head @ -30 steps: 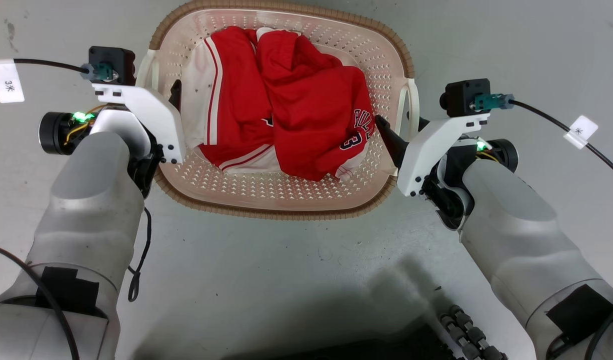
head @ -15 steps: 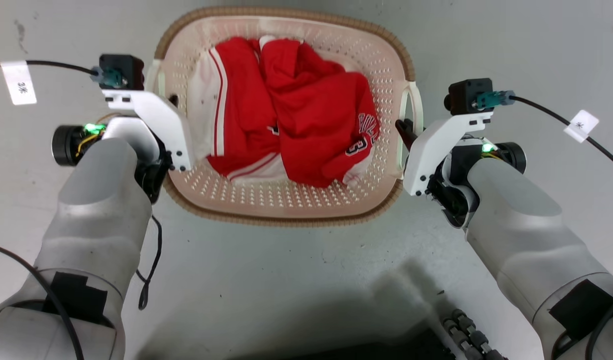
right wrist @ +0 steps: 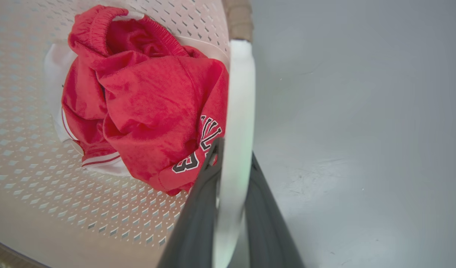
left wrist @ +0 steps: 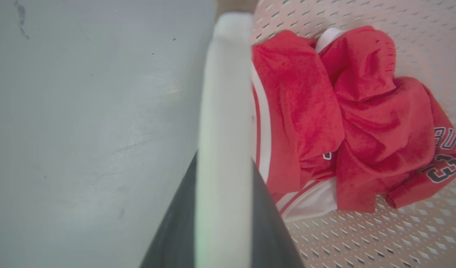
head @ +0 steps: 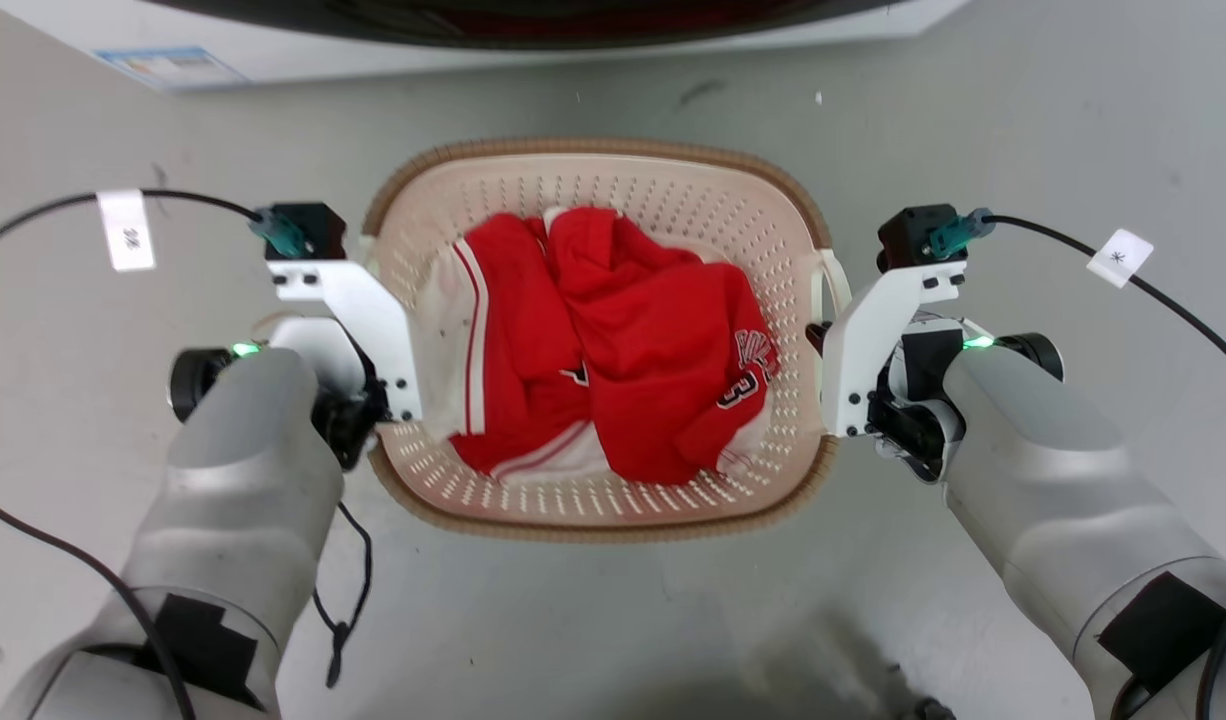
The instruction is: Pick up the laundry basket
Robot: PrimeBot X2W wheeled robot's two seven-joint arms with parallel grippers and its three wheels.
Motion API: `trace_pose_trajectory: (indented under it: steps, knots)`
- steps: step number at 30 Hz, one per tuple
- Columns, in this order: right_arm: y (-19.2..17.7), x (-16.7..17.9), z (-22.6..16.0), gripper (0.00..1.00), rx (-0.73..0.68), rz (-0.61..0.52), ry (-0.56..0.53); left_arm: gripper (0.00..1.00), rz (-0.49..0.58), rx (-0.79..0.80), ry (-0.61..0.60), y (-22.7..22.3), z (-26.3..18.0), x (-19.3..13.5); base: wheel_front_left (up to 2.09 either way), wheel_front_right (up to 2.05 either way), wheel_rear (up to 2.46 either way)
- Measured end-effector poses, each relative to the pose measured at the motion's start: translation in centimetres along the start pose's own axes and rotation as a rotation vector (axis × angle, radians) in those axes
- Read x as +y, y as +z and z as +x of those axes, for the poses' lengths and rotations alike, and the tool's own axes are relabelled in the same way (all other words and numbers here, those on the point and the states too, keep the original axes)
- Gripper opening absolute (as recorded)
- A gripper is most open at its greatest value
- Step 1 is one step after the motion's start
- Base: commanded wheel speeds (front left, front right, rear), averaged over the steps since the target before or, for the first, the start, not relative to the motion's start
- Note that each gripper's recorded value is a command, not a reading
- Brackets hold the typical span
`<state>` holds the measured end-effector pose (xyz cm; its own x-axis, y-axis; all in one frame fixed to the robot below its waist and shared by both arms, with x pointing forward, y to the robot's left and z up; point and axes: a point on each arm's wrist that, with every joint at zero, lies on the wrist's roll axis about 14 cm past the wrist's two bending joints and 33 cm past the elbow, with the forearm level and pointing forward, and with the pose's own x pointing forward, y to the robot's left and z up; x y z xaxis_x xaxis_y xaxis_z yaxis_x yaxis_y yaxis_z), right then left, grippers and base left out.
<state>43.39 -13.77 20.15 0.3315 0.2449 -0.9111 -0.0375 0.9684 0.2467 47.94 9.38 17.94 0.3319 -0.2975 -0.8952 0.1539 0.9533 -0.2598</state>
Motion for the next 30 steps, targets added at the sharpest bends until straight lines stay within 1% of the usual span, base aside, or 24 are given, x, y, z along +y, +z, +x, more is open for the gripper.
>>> trace_pose_trajectory:
  steps: [4,12,18,21,26,30]
  knots:
    - [0.7,0.4,-1.9,0.0,-0.002,-0.019,-0.007,0.0,-0.01,-0.001,-0.009,0.2,-2.3,-1.0,0.0,0.0,0.0]
    - [1.1,1.9,-6.0,0.0,-0.011,-0.048,0.001,0.0,-0.024,-0.028,-0.005,0.4,-7.4,-2.0,0.0,0.0,0.0]
    - [0.7,3.0,-8.8,0.0,-0.033,-0.047,0.013,0.0,-0.04,-0.052,-0.002,-0.2,-10.8,-2.6,0.0,0.0,0.0]
    - [0.6,3.3,-10.1,0.0,-0.055,-0.05,0.014,0.0,-0.072,-0.071,-0.009,-0.7,-12.4,-3.1,0.0,0.0,0.0]
    - [-0.1,4.0,-12.1,0.0,-0.085,-0.057,0.022,0.0,-0.079,-0.089,-0.007,-1.7,-14.8,-3.5,0.0,0.0,0.0]
    - [0.1,4.5,-13.6,0.0,-0.127,-0.065,0.025,0.0,-0.081,-0.111,-0.006,-2.1,-16.4,-3.9,0.0,0.0,0.0]
